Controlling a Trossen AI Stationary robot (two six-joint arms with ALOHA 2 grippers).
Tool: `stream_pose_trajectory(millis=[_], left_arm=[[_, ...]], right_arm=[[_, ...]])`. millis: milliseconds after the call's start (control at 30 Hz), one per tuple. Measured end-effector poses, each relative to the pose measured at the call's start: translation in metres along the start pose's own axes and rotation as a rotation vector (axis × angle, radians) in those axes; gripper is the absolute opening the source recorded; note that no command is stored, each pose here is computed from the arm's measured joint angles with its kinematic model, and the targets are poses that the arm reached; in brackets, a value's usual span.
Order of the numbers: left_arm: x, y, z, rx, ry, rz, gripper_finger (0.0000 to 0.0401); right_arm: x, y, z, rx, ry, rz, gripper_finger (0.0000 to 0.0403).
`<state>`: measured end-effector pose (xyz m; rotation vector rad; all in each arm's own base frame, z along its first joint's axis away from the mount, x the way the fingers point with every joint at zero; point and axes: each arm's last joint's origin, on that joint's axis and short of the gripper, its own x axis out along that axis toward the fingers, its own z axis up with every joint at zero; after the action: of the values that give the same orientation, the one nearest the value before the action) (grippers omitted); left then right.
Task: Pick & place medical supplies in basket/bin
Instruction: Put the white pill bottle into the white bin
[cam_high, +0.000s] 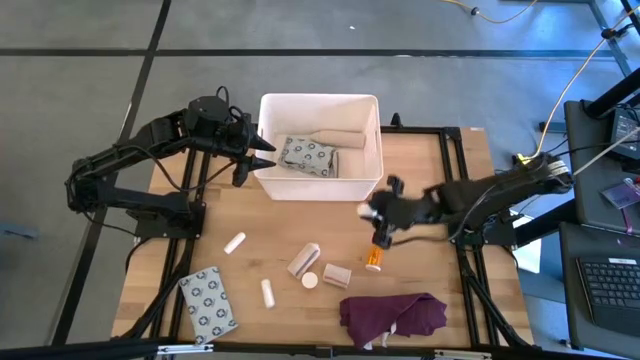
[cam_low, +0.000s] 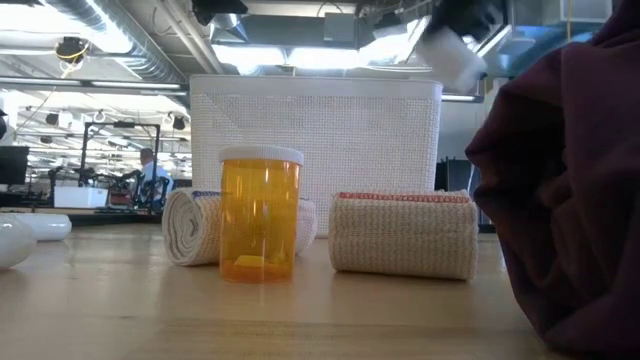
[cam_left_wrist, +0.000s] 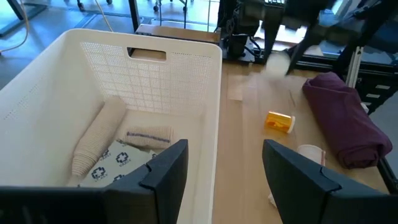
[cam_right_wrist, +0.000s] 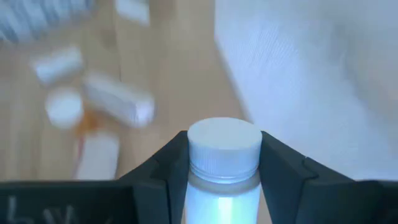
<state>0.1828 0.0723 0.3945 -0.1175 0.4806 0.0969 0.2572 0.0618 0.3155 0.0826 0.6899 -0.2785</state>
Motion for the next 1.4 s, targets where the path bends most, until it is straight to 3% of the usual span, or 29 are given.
stream_pose_trajectory(millis=[267, 400, 467, 633, 833, 967, 1133, 1400], left_arm=[[0.000, 0.000, 0.000, 0.000, 0.000, 0.000, 0.0198], [0.000, 0.000, 0.000, 0.000, 0.000, -0.001, 0.0198], [0.000, 0.000, 0.000, -0.001, 0.001, -0.001, 0.0198], [0.000, 0.000, 0.000, -0.002, 0.005, -0.003, 0.0198], [0.000, 0.000, -0.001, -0.002, 0.005, -0.002, 0.0198], [0.000, 0.000, -0.001, -0.004, 0.008, -0.003, 0.0198], [0.000, 0.000, -0.001, -0.004, 0.008, -0.002, 0.0198], [0.000, 0.000, -0.001, -0.003, 0.008, -0.002, 0.0198]], right_arm=[[-0.034, -0.050, 0.100, -0.146, -0.588, -0.041, 0.0156], [-0.023, -0.088, 0.129, -0.176, -0.839, 0.040, 0.0157], [-0.011, -0.111, 0.136, -0.154, -0.897, 0.094, 0.0157], [0.047, -0.153, 0.134, -0.111, -0.819, 0.203, 0.0158], [0.131, -0.169, 0.120, -0.130, -0.816, 0.243, 0.0158], [0.178, -0.178, 0.104, -0.062, -0.816, 0.269, 0.0158], [0.220, -0.179, 0.080, -0.043, -0.729, 0.341, 0.0158], [0.253, -0.179, 0.055, -0.019, -0.633, 0.395, 0.0158]])
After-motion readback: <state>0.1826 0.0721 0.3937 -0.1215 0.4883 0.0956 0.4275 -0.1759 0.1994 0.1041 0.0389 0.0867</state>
